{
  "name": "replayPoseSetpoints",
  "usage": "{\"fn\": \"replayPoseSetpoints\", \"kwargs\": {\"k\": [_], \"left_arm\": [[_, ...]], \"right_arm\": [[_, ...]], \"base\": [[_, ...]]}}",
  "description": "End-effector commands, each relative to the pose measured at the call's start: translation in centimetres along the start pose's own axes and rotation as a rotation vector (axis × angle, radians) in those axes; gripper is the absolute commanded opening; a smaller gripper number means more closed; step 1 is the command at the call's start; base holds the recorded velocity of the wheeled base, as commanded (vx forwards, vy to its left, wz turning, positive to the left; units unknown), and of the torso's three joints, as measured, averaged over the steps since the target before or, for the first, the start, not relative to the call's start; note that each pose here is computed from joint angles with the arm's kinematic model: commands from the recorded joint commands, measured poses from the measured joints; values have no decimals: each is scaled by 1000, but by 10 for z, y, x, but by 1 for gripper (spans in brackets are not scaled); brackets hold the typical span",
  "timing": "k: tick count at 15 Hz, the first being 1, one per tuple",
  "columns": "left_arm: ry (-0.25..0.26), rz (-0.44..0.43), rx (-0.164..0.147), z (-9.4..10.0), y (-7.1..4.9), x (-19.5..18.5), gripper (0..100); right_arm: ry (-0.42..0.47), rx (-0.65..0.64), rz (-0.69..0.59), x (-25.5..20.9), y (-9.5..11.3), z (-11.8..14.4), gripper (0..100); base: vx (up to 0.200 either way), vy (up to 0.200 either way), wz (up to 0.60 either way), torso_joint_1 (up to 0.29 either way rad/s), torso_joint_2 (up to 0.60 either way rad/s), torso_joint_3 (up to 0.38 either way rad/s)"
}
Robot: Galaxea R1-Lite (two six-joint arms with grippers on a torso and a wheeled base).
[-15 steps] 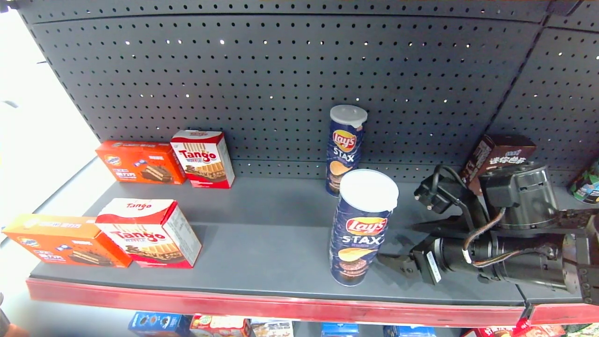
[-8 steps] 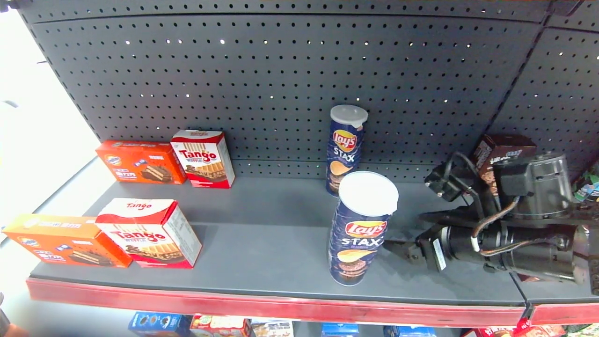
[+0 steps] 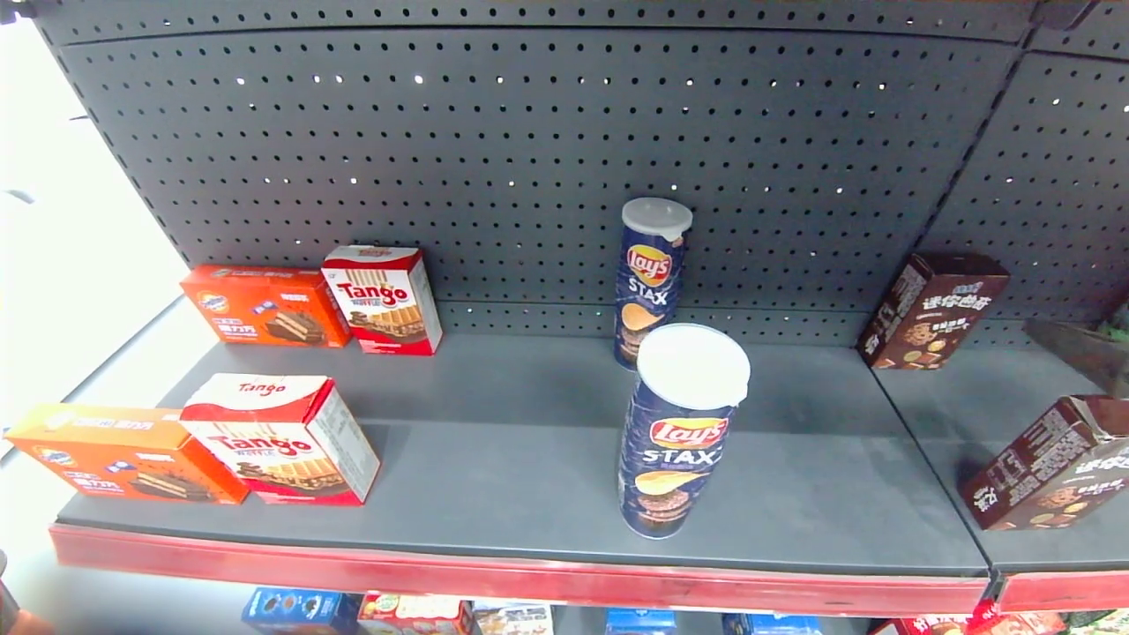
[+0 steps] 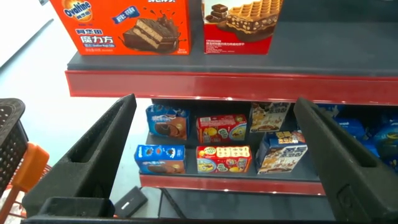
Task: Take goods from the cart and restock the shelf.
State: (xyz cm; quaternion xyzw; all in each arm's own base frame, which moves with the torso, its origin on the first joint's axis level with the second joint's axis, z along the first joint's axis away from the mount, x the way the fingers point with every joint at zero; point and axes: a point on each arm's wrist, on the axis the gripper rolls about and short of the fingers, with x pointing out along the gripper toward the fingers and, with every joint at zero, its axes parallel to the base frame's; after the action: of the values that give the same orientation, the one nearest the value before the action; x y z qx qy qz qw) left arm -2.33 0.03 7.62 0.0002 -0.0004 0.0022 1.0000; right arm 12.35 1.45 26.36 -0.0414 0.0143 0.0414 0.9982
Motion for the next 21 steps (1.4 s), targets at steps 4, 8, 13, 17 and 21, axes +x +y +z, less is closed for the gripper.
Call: {"fn": "replayPoseSetpoints", "kwargs": {"k": [4,8,13,17,21], "left_arm": [[2,-3,0,0,0,0,100],[2,-3,0,0,0,0,100],[2,-3,1,0,0,0,100],[-1,6,-5,0,0,0,100],[-1,8,-5,0,0,0,100]], "right_arm": [[-125,-4,-120,-123,3,-102,100],[-70,57,-179,-141,10,-188,100],[-32,87,-89,-141,13,-192,100],[-31,83,-89,-141,13,-192,100],[-31,83,-89,-141,13,-192,100]], "base": [[0,0,0,0,0,0],[0,0,0,0,0,0],[0,0,0,0,0,0],[0,0,0,0,0,0],[0,0,-300,0,-1,2]]}}
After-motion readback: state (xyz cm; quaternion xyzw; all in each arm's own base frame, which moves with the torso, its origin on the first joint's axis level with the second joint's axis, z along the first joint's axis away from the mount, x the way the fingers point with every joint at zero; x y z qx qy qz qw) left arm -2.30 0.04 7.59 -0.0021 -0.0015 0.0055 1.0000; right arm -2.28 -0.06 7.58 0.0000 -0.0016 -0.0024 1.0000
